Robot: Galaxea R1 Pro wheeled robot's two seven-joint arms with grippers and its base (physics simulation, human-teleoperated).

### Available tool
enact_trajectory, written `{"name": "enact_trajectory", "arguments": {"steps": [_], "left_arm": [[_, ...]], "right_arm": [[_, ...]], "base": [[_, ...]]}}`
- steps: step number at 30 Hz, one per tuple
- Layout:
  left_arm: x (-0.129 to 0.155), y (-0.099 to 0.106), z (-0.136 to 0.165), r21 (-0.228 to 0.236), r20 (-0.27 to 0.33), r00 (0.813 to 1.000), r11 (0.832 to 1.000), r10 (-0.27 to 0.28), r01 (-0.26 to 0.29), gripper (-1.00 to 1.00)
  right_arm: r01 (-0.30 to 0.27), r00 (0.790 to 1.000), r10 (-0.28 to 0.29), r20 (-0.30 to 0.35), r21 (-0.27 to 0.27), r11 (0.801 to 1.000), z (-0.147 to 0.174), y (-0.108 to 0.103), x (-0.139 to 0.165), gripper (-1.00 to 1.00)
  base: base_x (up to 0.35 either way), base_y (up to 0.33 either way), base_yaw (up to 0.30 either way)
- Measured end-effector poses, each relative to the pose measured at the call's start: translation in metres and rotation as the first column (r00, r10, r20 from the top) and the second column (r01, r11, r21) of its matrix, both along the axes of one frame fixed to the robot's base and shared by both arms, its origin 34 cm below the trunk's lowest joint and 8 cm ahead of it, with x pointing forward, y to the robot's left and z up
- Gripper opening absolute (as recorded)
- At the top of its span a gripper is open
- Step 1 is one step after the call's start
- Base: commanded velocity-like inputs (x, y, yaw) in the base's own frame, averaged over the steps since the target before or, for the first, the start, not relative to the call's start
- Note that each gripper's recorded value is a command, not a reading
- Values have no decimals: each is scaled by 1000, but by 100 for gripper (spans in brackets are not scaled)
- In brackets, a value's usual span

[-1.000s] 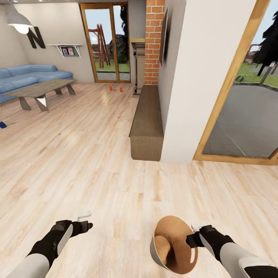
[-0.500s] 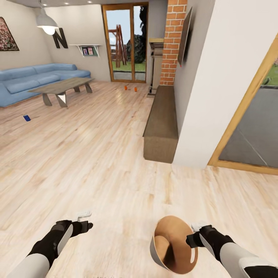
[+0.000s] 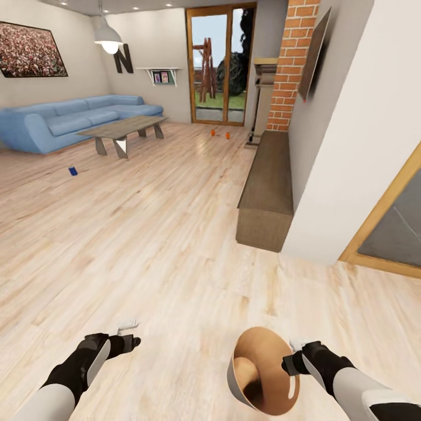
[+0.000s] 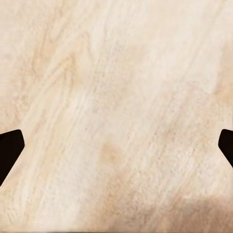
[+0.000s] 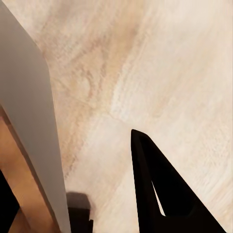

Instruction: Put the three can of soda from the living room inside the tash can in the kitchen.

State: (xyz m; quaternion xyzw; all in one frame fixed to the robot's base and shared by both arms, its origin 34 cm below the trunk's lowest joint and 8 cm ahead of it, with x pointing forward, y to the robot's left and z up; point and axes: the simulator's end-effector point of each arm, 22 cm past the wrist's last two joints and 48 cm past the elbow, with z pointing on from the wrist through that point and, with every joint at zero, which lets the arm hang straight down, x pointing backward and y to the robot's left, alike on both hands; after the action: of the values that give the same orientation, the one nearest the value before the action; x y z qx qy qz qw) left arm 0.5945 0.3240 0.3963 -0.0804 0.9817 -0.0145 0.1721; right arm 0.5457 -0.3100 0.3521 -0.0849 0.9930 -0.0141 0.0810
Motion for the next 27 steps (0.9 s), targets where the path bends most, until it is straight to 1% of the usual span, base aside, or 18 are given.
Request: {"name": "enact_trajectory", "arguments": {"steps": [20, 23, 27], "left_arm": [[0, 0, 0, -1, 0, 1000, 1000, 0, 0, 100], [0, 0, 0, -1, 0, 1000, 1000, 0, 0, 100], [0, 0, 0, 0, 0, 1000, 1000, 0, 0, 100]], "right_arm": [[1, 1000, -1, -1, -1, 1000, 0, 0, -1, -100], [6, 1000, -6, 0, 3, 1000, 0, 0, 0, -100], [1, 1000, -1, 0, 1, 1000, 0, 0, -1, -100]], "base": [[0, 0, 246], [0, 0, 115], [24, 0, 41]]}}
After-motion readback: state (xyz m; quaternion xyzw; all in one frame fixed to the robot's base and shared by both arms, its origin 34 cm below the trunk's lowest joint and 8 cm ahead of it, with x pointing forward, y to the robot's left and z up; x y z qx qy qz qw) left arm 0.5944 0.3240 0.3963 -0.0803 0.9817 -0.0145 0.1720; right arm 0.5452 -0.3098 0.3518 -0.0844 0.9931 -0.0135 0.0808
